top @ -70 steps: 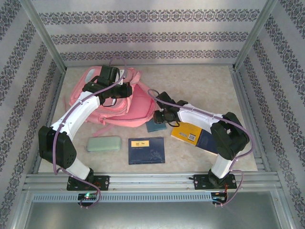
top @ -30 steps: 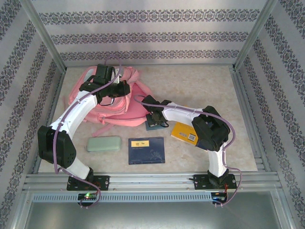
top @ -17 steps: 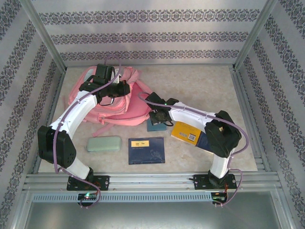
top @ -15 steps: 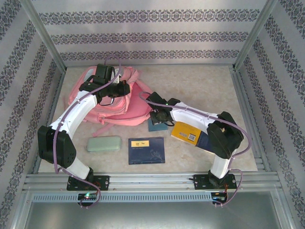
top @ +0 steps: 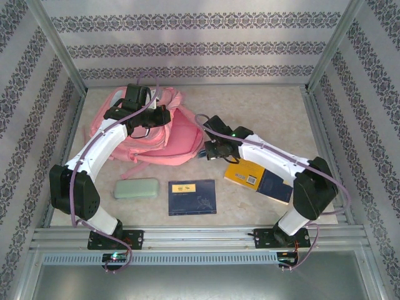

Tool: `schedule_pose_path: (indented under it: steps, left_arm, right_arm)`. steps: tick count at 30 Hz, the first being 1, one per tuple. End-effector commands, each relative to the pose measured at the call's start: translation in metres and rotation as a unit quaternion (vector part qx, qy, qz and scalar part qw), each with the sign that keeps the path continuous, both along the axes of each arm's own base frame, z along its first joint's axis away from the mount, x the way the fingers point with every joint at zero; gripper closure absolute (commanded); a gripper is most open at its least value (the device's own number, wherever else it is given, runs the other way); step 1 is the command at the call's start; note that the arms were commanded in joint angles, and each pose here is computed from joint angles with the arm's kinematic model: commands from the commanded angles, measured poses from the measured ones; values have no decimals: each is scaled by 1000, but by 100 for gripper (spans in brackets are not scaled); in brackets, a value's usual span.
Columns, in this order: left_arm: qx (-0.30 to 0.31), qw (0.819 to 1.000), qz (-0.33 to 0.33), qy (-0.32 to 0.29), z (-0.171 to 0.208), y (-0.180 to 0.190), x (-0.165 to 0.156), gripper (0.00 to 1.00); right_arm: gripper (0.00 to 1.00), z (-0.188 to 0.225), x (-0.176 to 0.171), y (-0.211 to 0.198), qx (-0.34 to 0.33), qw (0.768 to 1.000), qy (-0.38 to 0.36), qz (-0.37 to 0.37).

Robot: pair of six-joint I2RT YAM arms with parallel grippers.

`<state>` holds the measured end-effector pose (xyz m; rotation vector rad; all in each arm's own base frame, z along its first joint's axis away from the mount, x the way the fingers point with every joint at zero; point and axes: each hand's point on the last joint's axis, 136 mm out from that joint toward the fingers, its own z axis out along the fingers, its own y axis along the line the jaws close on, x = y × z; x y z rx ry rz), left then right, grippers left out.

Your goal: Pack the student bag

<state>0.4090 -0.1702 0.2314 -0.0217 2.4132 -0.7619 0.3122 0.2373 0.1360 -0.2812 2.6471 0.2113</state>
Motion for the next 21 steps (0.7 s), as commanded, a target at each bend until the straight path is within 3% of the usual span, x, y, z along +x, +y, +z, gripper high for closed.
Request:
schedule_pose_path:
  steps: [1, 14, 21]
  left_arm:
    - [-18, 999, 10, -31, 17, 5, 11, 100]
    - [7, 999, 13, -52, 67, 9, 4, 100]
    - [-5, 998, -5, -65, 100, 4, -4, 100]
  right_arm:
    - [100, 19, -8, -6, 20, 1000, -5, 4]
    - [100, 126, 2, 23, 126, 988, -77, 42]
    - [100, 151, 29, 54, 187, 975, -107, 54]
